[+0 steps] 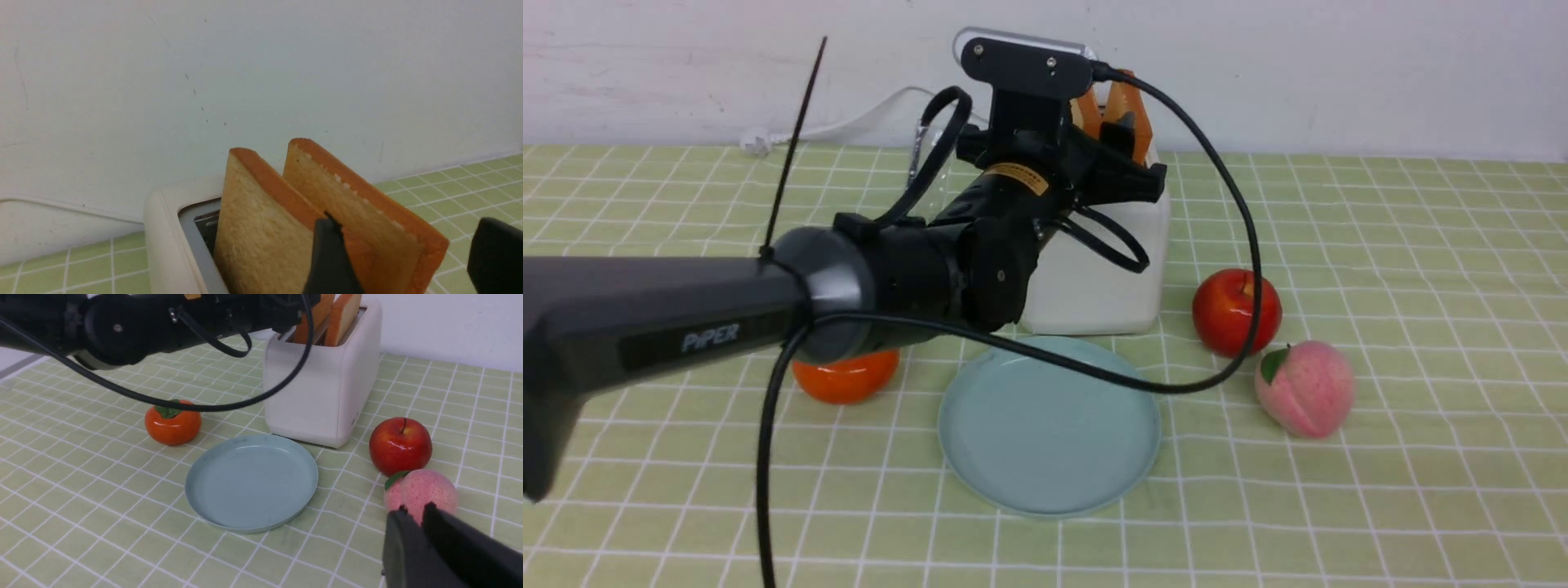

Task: Take toasted bread from bread machine on green coffee tablecloth place on plate.
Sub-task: 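Reach for a toast slice standing in the toaster with the left gripper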

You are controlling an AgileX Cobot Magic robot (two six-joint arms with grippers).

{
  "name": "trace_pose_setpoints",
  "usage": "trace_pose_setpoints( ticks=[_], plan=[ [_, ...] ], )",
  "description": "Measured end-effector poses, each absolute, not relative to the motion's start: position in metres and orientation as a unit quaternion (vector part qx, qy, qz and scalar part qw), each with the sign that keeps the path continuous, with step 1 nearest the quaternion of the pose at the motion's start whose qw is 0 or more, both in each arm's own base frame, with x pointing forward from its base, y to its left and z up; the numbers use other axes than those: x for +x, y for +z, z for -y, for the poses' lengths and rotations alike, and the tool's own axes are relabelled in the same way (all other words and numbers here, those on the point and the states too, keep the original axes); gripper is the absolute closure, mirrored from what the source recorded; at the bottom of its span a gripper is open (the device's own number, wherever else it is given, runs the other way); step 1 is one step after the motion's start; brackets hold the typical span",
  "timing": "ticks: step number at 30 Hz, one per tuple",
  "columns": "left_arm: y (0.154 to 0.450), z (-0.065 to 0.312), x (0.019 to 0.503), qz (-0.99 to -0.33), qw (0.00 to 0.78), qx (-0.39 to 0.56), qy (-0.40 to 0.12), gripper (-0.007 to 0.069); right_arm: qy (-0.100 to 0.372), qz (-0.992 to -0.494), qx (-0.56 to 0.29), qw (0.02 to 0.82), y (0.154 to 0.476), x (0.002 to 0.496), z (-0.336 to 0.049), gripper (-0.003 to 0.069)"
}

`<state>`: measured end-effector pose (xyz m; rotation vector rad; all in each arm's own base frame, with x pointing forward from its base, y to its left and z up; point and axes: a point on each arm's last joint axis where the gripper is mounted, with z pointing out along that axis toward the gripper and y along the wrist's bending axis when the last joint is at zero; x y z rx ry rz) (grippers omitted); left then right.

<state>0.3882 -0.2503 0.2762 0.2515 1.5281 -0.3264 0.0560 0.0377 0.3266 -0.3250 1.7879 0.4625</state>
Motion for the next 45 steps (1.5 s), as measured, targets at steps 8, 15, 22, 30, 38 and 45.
trace_pose_setpoints(
  ticks=[8,15,22,30,38,45],
  plan=[
    [0.264,0.254,0.407,-0.700,0.700,0.100,-0.100,0.0196,0.199,-0.769,-0.140,0.592,0.327,0.056,-0.038,0.0585],
    [0.263,0.251,0.410,-0.701,0.704,0.089,-0.077,0.0267,0.199,-0.769,-0.140,0.592,0.327,0.056,-0.038,0.0576],
    [0.262,0.245,0.414,-0.707,0.698,0.088,-0.073,0.0396,0.199,-0.769,-0.140,0.592,0.327,0.056,-0.038,0.0570],
    [0.262,0.237,0.420,-0.714,0.691,0.085,-0.072,0.0401,0.199,-0.768,-0.139,0.593,0.327,0.056,-0.038,0.0564],
    [0.260,0.235,0.421,-0.720,0.684,0.085,-0.075,0.0459,0.198,-0.766,-0.137,0.597,0.328,0.056,-0.037,0.0564],
    [0.261,0.233,0.421,-0.725,0.680,0.068,-0.082,0.0527,0.197,-0.762,-0.135,0.601,0.329,0.057,-0.037,0.0564]
  ],
)
